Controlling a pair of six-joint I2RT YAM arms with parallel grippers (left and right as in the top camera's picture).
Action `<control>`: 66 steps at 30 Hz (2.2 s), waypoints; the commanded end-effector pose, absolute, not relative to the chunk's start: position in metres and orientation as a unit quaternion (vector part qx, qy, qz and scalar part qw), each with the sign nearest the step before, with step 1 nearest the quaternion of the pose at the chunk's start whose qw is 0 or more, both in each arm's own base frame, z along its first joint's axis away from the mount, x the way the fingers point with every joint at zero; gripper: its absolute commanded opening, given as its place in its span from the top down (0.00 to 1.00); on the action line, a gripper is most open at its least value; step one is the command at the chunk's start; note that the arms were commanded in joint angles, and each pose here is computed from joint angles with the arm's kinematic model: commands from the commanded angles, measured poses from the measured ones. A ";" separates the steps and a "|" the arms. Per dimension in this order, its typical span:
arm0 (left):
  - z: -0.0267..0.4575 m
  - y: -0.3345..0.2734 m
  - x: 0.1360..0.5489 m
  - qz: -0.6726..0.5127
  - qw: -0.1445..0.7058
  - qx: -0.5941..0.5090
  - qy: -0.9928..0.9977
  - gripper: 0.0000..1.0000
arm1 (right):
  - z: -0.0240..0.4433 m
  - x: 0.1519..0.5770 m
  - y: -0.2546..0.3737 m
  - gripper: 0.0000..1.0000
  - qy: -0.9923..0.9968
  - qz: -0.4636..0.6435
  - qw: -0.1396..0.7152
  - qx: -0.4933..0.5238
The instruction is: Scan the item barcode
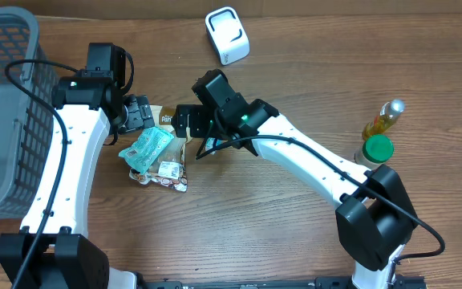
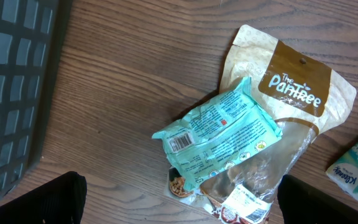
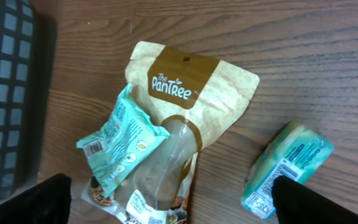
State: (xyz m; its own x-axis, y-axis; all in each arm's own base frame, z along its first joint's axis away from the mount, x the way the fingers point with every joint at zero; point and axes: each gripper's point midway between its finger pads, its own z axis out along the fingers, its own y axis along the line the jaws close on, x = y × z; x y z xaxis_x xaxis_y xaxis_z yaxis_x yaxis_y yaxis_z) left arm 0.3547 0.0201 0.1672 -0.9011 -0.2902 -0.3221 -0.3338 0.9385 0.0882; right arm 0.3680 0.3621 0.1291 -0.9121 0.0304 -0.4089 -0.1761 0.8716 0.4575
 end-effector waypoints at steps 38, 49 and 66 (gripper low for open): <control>0.169 0.019 0.357 0.070 0.157 -0.164 0.971 0.00 | 0.004 0.381 0.317 0.66 0.979 0.085 0.171 0.065; 0.169 0.019 0.357 0.070 0.157 -0.164 0.971 0.01 | 0.026 0.373 0.250 0.78 0.992 0.009 0.124 -0.026; 0.169 0.019 0.357 0.070 0.157 -0.164 0.971 0.01 | 0.029 0.385 0.244 0.86 0.987 -0.007 0.147 -0.059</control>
